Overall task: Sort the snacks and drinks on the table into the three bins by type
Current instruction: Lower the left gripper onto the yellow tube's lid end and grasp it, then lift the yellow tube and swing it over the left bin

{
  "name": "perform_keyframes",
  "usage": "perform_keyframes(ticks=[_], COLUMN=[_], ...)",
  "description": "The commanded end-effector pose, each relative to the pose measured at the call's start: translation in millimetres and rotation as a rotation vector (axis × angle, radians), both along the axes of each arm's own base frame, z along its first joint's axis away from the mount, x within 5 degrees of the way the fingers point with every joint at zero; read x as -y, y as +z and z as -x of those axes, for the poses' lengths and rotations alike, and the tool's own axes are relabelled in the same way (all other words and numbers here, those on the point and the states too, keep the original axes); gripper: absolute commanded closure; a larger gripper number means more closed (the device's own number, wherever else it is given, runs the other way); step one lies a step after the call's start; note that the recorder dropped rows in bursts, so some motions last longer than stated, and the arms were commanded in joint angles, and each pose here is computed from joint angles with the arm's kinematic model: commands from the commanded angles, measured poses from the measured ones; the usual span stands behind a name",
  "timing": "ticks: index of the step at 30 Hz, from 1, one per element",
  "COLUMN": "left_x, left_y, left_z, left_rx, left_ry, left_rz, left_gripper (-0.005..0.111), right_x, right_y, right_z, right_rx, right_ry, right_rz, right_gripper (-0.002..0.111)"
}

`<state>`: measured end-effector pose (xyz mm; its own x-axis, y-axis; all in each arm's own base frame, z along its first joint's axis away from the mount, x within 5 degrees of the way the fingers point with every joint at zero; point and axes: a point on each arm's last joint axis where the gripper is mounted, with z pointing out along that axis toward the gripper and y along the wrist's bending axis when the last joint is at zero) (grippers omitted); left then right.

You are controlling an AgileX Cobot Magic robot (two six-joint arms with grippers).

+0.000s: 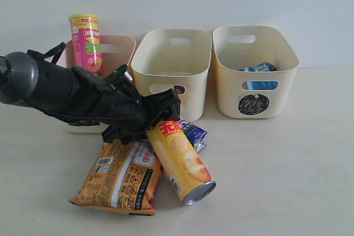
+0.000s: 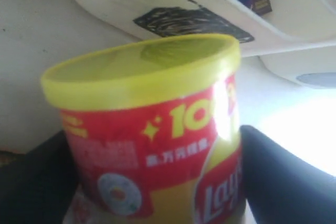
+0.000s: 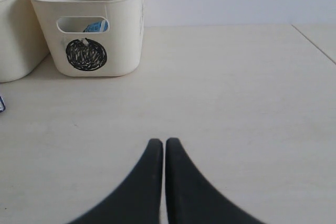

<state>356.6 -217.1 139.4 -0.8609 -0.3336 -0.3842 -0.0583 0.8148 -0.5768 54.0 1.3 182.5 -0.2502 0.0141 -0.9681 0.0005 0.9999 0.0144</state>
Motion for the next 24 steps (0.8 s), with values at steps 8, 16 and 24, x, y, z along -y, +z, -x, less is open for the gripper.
perform_keyframes(ticks=[8, 16, 24], left_x=[4.9, -2.8, -31.1], left_y=[63.2, 132.5, 211.1], left_z=[15.4, 37.8, 76.9], left_rx=[0.090, 0.273, 0.607], left_ry=[-0.117, -0.230, -0.368], left_rz=[0.091, 0.123, -0.056], left_gripper=[0.102, 0.102, 0.102], right_x=[0.5, 0.4, 0.4], right_y=[0.8, 0.8, 0.8], right_z=[0.2, 0.2, 0.2], right_rx=[0.010, 0.010, 0.010], right_ry=[-0.007, -0.007, -0.007], right_rz=[0.003, 0.000, 0.000], right_gripper=[0.108, 0.108, 0.108])
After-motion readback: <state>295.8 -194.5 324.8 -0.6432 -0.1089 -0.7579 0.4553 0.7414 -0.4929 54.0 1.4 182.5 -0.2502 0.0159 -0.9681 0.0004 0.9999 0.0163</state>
